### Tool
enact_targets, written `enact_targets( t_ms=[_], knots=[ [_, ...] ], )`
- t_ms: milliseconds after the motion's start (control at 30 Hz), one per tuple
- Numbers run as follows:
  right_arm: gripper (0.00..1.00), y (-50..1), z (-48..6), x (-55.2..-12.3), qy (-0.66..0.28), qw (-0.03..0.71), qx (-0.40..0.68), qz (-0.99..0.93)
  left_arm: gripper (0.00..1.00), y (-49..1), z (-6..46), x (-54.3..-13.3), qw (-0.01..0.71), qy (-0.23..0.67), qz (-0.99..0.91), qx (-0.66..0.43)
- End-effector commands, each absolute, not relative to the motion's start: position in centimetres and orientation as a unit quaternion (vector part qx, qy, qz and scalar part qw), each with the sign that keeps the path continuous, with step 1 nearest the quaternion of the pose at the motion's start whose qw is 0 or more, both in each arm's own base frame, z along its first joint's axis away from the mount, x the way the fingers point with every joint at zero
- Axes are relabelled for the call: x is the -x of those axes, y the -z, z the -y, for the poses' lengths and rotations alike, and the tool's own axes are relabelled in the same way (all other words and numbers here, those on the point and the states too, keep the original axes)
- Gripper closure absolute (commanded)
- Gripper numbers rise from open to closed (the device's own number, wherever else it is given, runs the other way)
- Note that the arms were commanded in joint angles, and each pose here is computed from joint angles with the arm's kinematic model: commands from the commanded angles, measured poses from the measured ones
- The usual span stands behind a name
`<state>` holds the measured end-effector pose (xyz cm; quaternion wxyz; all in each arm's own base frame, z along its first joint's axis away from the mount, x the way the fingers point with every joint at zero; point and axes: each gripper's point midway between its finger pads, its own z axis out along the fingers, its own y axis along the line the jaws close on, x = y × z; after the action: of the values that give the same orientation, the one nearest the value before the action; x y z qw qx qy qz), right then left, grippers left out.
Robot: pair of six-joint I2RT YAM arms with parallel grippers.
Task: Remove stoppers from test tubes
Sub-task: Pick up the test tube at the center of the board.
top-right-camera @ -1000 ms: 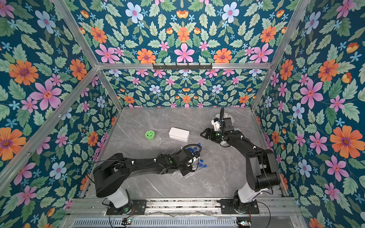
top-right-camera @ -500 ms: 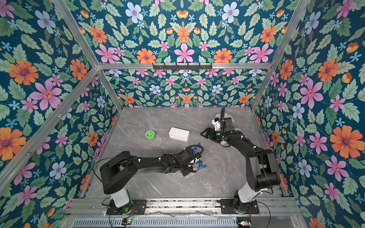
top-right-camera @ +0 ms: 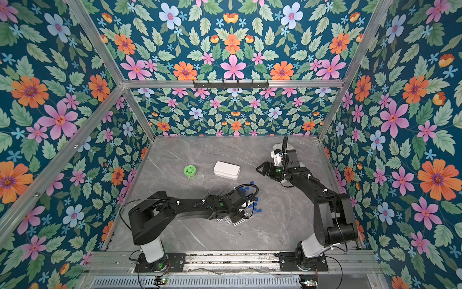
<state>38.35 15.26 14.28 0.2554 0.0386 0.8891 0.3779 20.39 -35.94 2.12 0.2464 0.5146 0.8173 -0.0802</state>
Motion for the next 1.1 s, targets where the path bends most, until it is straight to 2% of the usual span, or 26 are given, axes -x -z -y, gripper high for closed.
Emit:
enact_targets(
  t_ms=[0, 333, 567, 733, 1067],
  knots=[
    [0.19, -14.8, -15.1, -38.7, -0.379, 0.268, -0.042, -0.885, 0.76, -2.5, 35.8, -20.4, 0.248, 0.081, -0.816, -0.515],
    [0.19, -15.2, -14.7, -38.6, -0.38, 0.276, -0.045, -0.882, 0.83, -6.0, 36.0, -20.8, 0.291, 0.102, -0.809, -0.501],
    [0.19, -15.6, -15.9, -38.5, -0.401, 0.266, -0.024, -0.876, 0.87, -8.2, 32.4, -22.2, 0.316, 0.081, -0.82, -0.471],
    [0.19, -16.4, -19.0, -37.7, -0.413, 0.257, 0.036, -0.873, 0.89, -9.9, 30.1, -23.4, 0.348, 0.081, -0.822, -0.443],
    [0.26, -15.1, -26.3, -34.9, -0.494, 0.142, 0.134, -0.847, 0.92, -11.1, 27.8, -24.6, 0.382, 0.06, -0.819, -0.424]
  ],
)
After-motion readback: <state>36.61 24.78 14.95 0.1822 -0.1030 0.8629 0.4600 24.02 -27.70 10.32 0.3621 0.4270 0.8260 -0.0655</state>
